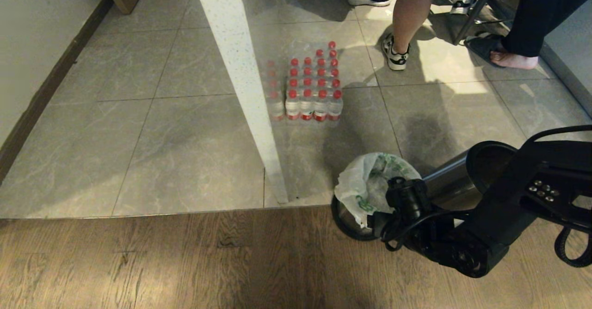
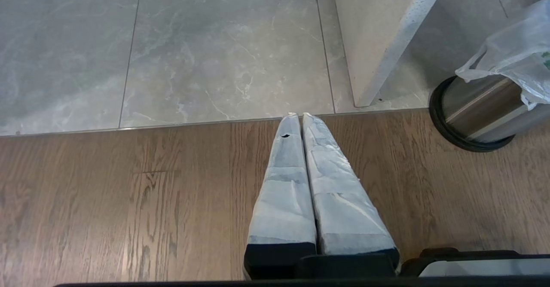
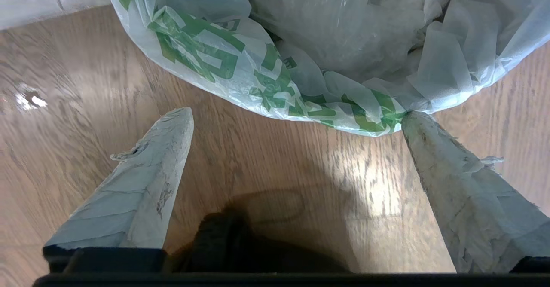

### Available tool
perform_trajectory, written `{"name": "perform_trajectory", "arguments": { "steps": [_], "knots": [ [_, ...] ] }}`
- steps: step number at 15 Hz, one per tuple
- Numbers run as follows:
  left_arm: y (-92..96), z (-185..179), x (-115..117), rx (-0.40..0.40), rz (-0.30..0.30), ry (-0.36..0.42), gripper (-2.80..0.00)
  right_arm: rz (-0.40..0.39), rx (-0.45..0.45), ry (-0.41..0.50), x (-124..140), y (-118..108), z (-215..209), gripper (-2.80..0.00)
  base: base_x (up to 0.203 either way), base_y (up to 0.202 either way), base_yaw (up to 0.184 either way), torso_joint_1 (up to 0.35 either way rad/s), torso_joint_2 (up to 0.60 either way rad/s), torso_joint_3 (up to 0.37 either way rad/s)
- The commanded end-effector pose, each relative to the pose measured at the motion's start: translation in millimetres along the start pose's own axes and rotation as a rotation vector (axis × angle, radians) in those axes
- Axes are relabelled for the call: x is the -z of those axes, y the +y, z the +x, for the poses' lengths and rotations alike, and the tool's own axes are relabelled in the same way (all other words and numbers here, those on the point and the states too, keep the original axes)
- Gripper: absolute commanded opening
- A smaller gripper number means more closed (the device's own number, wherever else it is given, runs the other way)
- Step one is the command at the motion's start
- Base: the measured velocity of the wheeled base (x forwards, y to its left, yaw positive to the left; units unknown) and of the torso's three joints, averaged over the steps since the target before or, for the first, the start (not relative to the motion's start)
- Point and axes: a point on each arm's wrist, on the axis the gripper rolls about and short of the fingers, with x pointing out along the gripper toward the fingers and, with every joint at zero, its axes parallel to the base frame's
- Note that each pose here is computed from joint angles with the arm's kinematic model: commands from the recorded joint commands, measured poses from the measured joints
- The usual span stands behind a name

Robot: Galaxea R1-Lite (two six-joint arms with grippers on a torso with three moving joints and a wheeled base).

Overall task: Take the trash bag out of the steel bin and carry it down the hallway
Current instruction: Pick up the trash bag

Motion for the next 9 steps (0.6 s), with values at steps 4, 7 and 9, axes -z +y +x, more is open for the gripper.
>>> {"name": "perform_trajectory", "arguments": {
  "steps": [4,7,9],
  "knots": [
    [0.0,0.0,0.0,0.0,0.0,0.0,-2.8,0.012,-0.007,-0.029,-5.7,1.0,-4.4,0.0,0.0,0.0,0.0,0.0,0.0,0.0],
    [0.0,0.0,0.0,0.0,-0.001,0.0,-2.8,0.02,0.015,-0.048,-6.2,1.0,-3.3,0.0,0.0,0.0,0.0,0.0,0.0,0.0],
    [0.0,0.0,-0.1,0.0,-0.001,-0.002,-2.8,0.028,0.011,-0.078,-8.0,2.7,-0.5,0.0,0.0,0.0,0.0,0.0,0.0,0.0]
  ]
}}
